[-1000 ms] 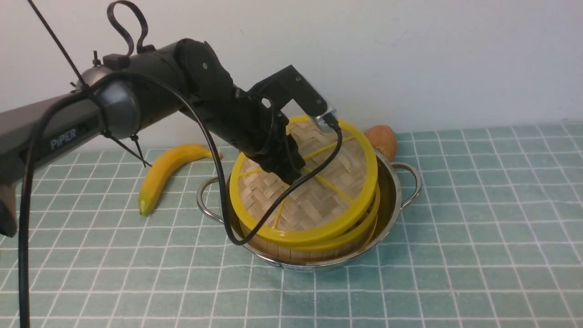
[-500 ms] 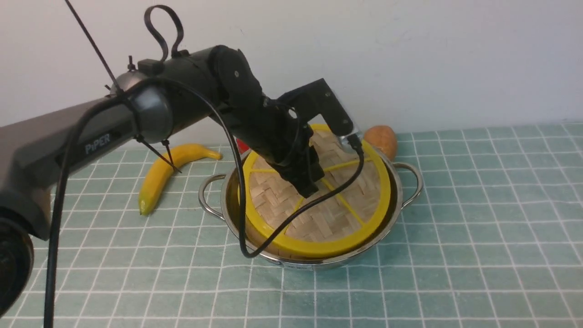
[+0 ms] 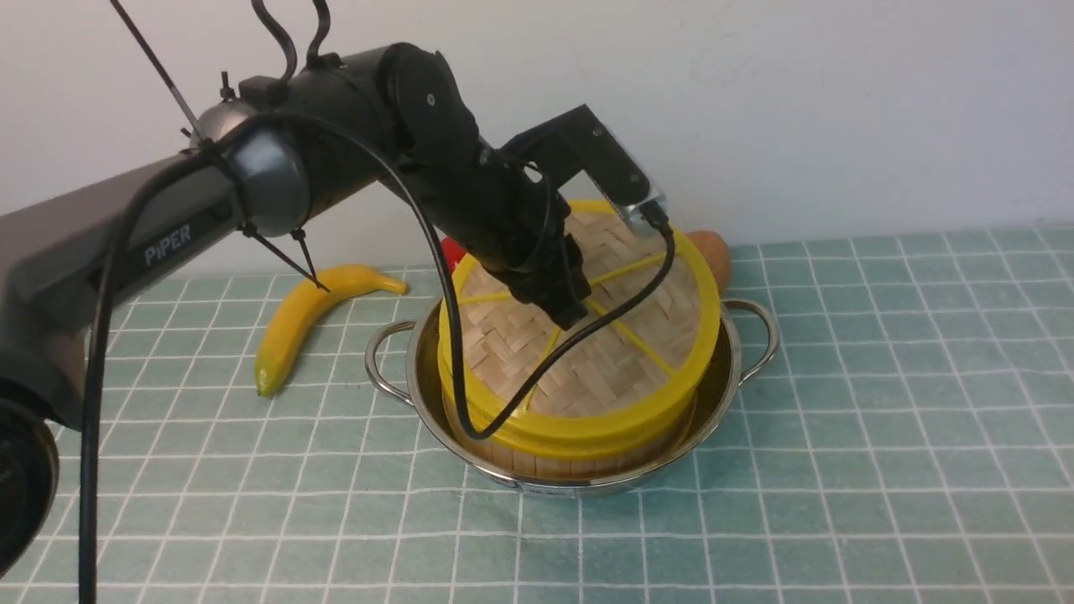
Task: Place the steamer in the pot on the blue tablecloth, and put the lid on the steamer.
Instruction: 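Place the yellow bamboo steamer lid onto the steamer in the pot with the left gripper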
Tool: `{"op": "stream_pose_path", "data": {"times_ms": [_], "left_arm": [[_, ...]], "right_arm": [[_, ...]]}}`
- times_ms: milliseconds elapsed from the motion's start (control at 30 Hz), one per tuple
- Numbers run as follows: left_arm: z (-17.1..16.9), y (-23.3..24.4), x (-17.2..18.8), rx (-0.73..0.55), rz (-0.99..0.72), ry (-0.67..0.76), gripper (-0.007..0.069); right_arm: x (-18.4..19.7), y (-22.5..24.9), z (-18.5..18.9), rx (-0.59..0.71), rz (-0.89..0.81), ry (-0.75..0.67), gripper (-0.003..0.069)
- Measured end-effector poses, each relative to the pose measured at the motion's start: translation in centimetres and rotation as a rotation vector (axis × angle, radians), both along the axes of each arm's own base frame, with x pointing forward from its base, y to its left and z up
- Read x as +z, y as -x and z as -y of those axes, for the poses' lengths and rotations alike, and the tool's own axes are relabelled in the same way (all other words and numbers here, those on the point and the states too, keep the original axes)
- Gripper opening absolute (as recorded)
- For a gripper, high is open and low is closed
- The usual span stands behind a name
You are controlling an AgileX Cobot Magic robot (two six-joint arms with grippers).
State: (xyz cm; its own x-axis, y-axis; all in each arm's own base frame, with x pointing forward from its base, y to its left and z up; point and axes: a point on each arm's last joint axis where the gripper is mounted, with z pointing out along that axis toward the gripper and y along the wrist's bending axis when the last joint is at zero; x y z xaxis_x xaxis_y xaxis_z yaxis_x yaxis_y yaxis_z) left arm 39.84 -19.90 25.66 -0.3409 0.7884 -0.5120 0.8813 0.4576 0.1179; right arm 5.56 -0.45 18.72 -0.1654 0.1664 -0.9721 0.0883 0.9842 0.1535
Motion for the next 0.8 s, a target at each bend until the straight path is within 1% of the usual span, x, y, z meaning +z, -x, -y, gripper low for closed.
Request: {"op": "stream_pose_path", "data": {"times_ms": [133,467,800], "left_arm": [[-0.72,-0.12,-0.10,0.014,-0.026,-0.007,0.0116],[-0.74,-0.52,-0.23,0.025,-0.003,0.001,0.0116],[-0.63,-0.69,-0.78,-0.004,-0.001,-0.009,0.0116]], "right_arm": [[0.00,0.00,0.00,0.000,0.000,0.000,0.0240],[0.00,0.00,0.00,0.000,0.000,0.000,0.0240],[0.00,0.00,0.00,0.000,0.000,0.000,0.0240]]}}
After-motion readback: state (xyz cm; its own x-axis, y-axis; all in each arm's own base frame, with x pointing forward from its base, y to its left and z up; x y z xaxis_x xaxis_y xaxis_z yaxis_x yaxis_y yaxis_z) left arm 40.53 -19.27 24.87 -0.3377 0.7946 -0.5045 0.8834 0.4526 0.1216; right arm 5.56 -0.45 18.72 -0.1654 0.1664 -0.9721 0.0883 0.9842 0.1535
